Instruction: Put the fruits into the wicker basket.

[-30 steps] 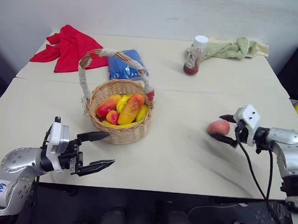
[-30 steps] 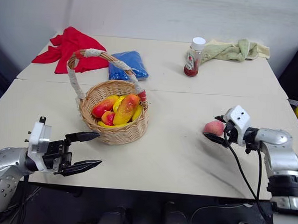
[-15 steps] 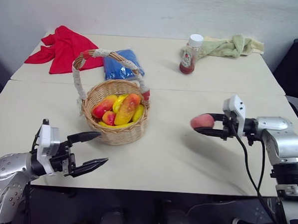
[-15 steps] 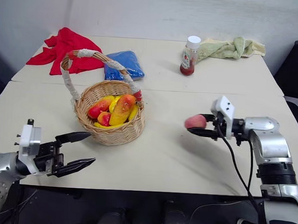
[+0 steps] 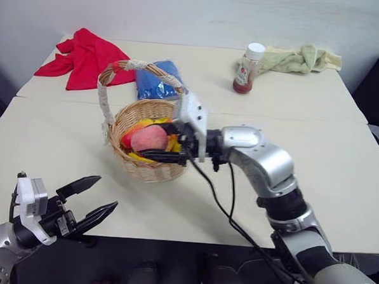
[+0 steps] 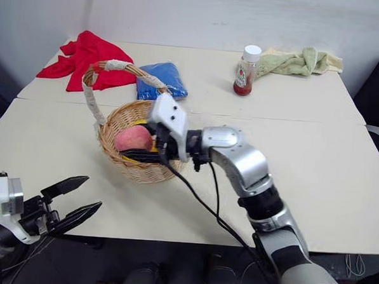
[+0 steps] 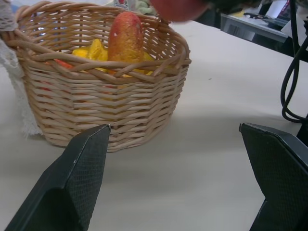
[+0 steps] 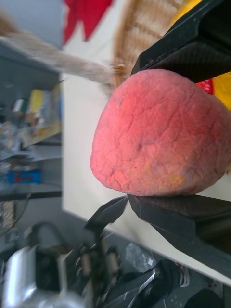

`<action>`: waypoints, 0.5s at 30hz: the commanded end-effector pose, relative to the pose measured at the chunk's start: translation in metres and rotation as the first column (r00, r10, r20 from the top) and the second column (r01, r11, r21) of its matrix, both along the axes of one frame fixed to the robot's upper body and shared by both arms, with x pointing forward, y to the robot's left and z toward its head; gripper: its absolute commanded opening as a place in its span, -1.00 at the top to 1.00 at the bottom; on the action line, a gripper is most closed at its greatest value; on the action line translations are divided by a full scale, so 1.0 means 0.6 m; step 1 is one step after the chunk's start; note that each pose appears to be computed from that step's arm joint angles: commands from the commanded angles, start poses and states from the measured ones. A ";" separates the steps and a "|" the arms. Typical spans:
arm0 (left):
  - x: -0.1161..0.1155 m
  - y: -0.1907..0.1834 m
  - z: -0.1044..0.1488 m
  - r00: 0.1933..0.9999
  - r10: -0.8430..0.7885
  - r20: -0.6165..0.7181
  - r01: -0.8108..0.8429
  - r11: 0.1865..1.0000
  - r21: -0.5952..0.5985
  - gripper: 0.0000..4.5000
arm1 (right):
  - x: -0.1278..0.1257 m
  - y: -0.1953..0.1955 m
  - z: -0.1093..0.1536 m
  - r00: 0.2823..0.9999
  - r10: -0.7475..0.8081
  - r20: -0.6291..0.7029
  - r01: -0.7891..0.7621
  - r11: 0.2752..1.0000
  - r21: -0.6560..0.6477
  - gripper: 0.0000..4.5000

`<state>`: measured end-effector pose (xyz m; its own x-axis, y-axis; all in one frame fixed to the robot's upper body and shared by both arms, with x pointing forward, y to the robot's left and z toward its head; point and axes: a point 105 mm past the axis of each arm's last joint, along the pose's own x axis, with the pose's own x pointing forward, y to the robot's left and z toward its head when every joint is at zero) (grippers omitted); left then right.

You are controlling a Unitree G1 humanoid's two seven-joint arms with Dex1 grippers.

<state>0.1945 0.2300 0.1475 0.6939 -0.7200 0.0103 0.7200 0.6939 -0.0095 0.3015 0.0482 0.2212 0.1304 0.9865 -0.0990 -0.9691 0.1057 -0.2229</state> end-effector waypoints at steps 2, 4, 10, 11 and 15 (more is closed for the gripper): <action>-0.002 -0.014 0.016 0.999 -0.009 0.048 0.009 1.000 -0.010 -1.00 | 0.023 0.002 0.018 0.994 -0.060 0.094 0.056 0.997 0.043 -0.83; -0.001 -0.015 0.016 0.999 -0.009 0.051 0.010 1.000 -0.012 -1.00 | 0.006 -0.004 0.031 0.995 0.013 0.097 -0.022 0.996 0.086 -0.99; 0.003 -0.014 0.023 0.998 -0.014 0.065 0.015 1.000 -0.013 -1.00 | -0.070 -0.096 0.059 0.936 0.332 -0.117 -0.299 0.925 0.236 -0.99; 0.005 -0.014 0.025 0.997 -0.015 0.071 0.016 1.000 -0.014 -1.00 | -0.068 -0.114 0.048 0.934 0.322 -0.155 -0.288 0.935 0.208 -0.99; 0.012 -0.014 0.039 0.995 -0.013 0.100 0.016 0.999 -0.028 -1.00 | -0.019 -0.169 0.013 0.976 0.140 -0.168 -0.129 0.989 0.075 -0.99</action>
<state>0.2018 0.2205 0.1606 0.6819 -0.7277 0.0746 0.7286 0.6847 0.0182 0.2814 -0.0446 0.2270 -0.0639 0.9975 -0.0291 -0.9980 -0.0639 0.0010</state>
